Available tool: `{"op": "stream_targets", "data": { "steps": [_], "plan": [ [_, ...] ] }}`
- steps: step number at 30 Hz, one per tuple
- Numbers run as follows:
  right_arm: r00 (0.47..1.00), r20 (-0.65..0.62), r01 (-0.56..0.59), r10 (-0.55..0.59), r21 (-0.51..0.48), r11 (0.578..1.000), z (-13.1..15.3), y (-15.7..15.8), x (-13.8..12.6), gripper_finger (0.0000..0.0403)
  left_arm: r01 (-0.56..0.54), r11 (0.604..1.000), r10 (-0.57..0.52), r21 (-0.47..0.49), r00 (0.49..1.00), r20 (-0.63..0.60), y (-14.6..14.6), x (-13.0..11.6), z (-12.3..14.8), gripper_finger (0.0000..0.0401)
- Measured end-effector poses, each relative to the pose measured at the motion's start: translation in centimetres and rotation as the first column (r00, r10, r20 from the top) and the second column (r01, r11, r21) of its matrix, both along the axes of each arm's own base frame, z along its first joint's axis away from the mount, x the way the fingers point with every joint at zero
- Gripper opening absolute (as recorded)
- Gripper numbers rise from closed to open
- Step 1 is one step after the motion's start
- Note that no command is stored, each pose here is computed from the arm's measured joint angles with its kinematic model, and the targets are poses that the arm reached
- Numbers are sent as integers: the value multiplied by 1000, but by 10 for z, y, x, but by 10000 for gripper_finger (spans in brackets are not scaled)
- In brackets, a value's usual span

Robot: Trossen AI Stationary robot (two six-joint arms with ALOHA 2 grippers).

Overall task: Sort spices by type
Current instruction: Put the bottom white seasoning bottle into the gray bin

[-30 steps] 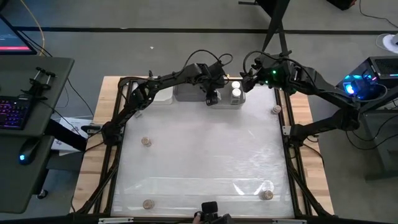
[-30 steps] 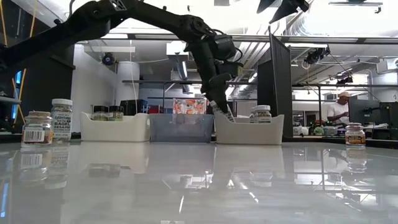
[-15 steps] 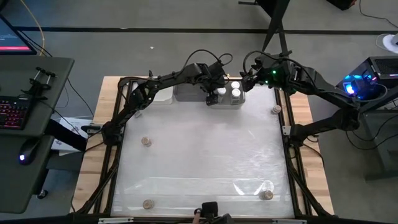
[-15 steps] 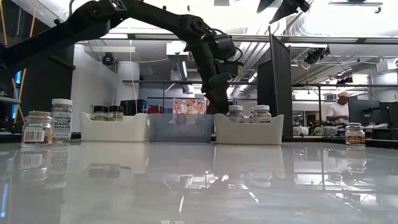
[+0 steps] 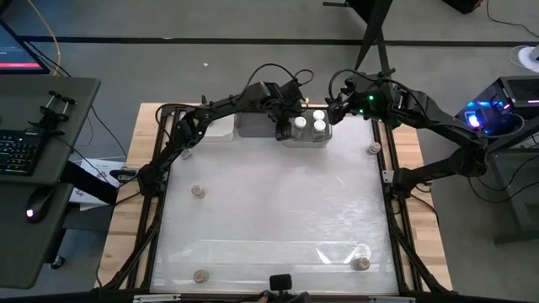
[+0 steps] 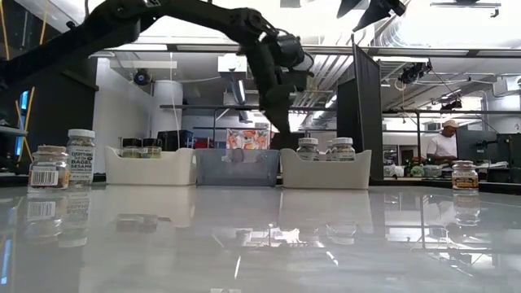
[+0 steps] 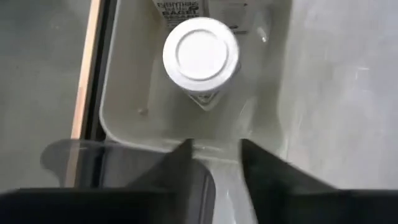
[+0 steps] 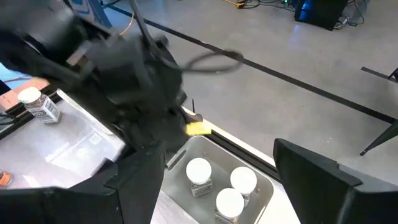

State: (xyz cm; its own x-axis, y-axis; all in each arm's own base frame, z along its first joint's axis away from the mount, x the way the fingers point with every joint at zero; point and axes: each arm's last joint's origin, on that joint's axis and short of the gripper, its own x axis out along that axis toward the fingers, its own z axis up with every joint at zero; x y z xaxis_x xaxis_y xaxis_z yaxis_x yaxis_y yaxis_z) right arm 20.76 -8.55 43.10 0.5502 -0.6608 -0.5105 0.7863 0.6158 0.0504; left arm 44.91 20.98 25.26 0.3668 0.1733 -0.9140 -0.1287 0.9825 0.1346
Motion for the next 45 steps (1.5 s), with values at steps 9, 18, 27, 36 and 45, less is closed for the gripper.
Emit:
{"op": "stream_targets", "data": {
  "steps": [9, 18, 27, 36, 45],
  "plan": [
    [1000, -15, -6, 6, -11, 1000, -1, 0, 0, 293, 79, 979, -61, -189, 993, 99, -2, 6, -11, 2],
    [1000, -15, -1, 1, -14, 1000, -1, 0, 0, 293, 34, 985, -12, -169, 991, 132, 2, 14, -41, 0],
    [1000, -3, 9, -9, -3, 1000, -1, 0, 0, 293, -6, 996, 23, -90, 980, 195, 7, 21, -44, 0],
    [1000, 2, 12, -12, 1, 1000, -1, 0, 0, 293, -17, 999, 9, 34, 973, 230, 16, 25, -42, 0],
    [1000, 5, 14, -14, 3, 1000, -1, 0, 0, 293, -59, 992, 34, 109, 974, 224, 33, 18, -40, 0]
  ]
}}
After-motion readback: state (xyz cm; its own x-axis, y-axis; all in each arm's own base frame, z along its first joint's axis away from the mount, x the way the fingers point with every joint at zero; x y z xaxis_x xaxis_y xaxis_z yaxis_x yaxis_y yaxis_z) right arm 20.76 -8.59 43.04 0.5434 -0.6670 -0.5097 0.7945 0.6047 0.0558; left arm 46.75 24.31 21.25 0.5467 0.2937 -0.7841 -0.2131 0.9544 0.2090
